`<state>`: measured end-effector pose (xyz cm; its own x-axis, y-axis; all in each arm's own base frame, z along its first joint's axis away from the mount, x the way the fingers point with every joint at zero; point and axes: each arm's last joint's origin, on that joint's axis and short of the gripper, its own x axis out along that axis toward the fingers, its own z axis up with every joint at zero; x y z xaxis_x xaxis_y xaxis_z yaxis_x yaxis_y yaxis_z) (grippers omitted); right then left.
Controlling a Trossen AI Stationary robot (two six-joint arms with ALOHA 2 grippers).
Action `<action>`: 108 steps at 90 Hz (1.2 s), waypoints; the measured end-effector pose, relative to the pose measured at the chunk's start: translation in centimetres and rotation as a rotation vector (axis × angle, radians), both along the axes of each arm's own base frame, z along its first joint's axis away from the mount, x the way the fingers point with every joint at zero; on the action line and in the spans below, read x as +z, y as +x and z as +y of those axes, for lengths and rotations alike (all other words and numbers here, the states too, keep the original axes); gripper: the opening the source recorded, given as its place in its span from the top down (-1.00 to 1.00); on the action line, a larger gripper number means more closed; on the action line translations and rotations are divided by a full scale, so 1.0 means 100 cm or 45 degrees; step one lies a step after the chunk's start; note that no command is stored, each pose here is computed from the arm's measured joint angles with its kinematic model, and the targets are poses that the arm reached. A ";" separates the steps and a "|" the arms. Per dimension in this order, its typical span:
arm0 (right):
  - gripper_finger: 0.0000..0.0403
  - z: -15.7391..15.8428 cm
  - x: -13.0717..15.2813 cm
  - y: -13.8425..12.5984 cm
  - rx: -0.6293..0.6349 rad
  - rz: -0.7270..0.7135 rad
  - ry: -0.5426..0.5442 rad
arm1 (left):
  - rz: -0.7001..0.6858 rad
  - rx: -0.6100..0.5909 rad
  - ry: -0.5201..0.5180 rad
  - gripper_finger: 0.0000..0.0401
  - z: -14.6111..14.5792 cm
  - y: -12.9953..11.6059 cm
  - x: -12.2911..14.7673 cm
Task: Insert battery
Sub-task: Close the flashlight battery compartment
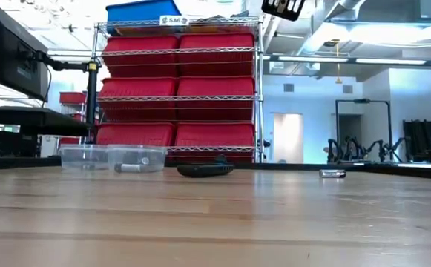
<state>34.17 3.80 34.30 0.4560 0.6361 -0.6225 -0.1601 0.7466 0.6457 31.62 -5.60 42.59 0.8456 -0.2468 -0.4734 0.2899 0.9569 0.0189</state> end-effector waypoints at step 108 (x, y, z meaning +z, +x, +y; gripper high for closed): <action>0.32 0.004 0.014 0.008 0.075 -0.110 0.249 | -0.426 -0.611 1.286 0.33 -0.026 -0.011 0.022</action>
<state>35.02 4.19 35.69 0.4610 0.7680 -0.4445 -0.2609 0.5961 0.7594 30.51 -8.20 44.76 0.8876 -0.2130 -0.4085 0.4542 0.2567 0.8531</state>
